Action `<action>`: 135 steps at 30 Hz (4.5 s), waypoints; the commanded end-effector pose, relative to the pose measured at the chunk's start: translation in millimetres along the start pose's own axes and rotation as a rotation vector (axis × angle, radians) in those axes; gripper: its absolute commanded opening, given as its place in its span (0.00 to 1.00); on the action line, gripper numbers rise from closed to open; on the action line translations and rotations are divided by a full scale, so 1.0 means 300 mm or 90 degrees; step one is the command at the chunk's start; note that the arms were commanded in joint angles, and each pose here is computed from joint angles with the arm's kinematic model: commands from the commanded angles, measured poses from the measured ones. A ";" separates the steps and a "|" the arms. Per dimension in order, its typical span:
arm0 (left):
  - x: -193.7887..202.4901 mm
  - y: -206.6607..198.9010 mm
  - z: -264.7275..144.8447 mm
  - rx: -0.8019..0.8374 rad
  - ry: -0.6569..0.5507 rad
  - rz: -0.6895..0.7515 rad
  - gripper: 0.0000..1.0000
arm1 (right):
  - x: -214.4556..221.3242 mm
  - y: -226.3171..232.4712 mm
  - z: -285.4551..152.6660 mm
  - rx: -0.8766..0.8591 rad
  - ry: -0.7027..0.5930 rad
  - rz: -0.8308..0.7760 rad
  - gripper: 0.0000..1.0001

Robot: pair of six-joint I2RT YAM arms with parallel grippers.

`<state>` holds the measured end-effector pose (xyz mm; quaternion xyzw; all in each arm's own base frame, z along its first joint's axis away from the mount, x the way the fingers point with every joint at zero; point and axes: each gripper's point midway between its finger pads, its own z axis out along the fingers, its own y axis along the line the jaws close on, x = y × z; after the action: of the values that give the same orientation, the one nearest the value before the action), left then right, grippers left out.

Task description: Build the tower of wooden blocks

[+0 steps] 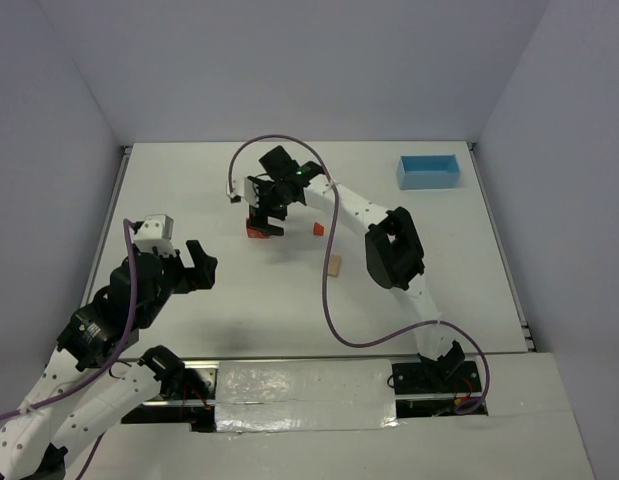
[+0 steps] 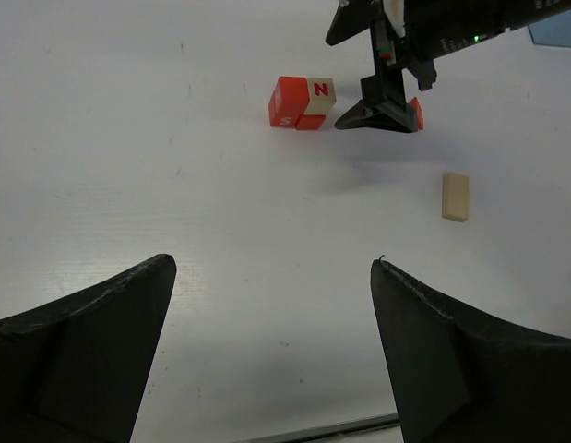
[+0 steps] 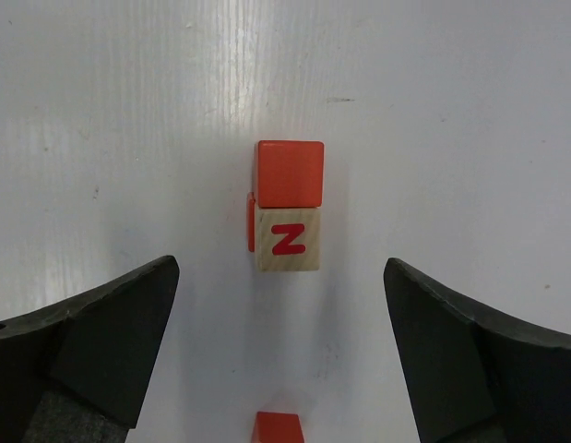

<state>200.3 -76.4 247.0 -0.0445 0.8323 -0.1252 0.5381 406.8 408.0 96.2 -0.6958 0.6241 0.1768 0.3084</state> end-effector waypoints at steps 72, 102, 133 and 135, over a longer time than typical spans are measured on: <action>0.043 -0.118 0.049 0.079 0.056 0.046 1.00 | 0.156 0.356 -0.319 0.405 -0.086 0.621 0.18; 0.091 -0.557 -0.005 0.447 0.215 -0.323 0.60 | -0.348 0.714 -0.664 0.065 -0.321 -0.018 0.00; -0.058 -0.329 0.028 0.272 -0.025 -0.455 0.00 | -0.388 0.575 -0.733 0.332 -0.461 0.800 1.00; -0.054 -0.319 0.029 0.258 -0.021 -0.454 0.00 | -0.394 0.586 -0.691 0.361 -0.412 0.763 1.00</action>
<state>204.6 -175.5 253.4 -0.2029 0.7413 -0.4573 0.4474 176.9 356.5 258.7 -0.0837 0.8052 0.3644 0.4603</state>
